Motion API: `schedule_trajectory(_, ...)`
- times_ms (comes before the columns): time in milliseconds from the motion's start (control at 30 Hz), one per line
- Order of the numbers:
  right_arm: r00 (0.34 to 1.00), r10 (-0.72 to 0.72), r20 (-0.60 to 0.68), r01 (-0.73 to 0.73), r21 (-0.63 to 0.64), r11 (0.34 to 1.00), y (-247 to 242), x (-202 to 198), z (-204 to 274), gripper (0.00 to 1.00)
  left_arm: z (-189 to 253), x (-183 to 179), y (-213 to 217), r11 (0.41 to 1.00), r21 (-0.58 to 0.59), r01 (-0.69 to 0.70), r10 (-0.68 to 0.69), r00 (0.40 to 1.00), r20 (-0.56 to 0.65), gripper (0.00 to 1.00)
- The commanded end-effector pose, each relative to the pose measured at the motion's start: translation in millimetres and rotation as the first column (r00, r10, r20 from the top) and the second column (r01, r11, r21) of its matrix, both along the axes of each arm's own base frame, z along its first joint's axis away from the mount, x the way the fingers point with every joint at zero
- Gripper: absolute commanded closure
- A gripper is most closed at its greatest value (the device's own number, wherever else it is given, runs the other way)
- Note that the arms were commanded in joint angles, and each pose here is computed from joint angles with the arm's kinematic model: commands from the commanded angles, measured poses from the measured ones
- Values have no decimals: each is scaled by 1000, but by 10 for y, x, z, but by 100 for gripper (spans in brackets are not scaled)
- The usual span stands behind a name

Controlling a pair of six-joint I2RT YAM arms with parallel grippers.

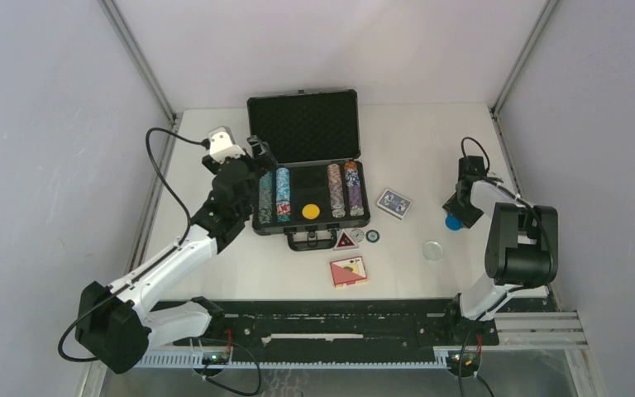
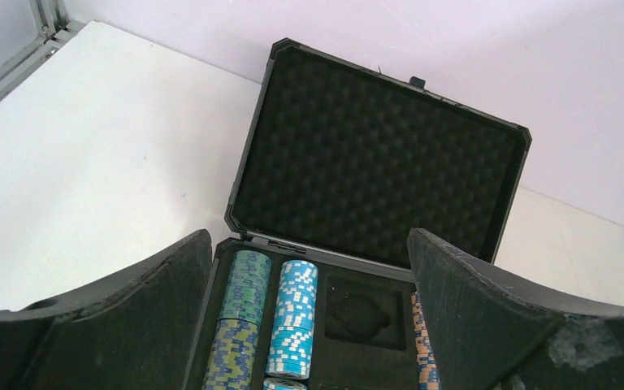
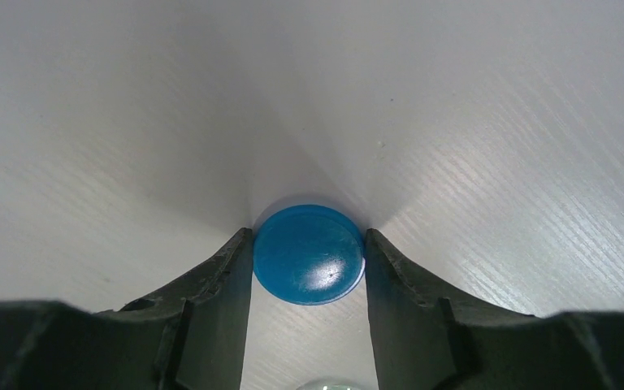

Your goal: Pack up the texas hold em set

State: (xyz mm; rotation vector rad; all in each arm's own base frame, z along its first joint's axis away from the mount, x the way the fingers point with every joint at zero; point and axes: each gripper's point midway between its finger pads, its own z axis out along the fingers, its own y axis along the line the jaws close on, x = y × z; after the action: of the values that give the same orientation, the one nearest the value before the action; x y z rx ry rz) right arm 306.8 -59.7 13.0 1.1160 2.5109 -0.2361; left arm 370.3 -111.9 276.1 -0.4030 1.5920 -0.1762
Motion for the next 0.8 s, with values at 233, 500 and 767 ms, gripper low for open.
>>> schedule_trajectory(233,996,55,69,-55,6,998,203,193,296,58,71,-7,36,1000,-26,-7,8,999,36,6)
schedule_trajectory(500,987,110,118,-110,-7,994,398,324,528,59,54,6,33,1000,-27,-6,7,1000,29,6)
schedule_trajectory(767,968,192,163,-195,-2,981,719,490,749,60,18,33,14,1000,-25,-1,2,1000,16,6)
